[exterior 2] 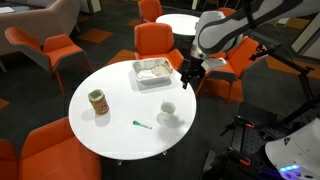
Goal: Move the cup to the left
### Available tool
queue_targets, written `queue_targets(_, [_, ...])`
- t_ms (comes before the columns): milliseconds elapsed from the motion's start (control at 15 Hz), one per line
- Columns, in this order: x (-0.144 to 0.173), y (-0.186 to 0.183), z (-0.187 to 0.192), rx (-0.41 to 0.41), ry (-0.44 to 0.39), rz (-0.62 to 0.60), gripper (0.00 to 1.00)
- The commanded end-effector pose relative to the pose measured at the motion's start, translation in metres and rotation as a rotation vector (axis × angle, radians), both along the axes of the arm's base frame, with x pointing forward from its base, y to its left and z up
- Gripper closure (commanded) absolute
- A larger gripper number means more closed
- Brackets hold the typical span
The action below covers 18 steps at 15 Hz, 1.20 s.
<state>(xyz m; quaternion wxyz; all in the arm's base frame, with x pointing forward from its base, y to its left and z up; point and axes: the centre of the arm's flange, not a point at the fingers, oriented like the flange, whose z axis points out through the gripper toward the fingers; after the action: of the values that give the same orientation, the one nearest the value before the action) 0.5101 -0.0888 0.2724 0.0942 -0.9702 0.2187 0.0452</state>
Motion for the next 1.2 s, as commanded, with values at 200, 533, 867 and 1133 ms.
queue_targets(200, [0.038,-0.005,-0.09,-0.01,0.029,-0.116,0.0])
queue_targets(533, [0.049,0.002,-0.156,-0.034,0.077,-0.08,0.0])
queue_targets(867, [0.061,0.01,-0.193,-0.026,0.121,-0.077,0.27])
queue_targets(1133, [0.07,0.011,-0.2,-0.042,0.122,-0.083,0.43])
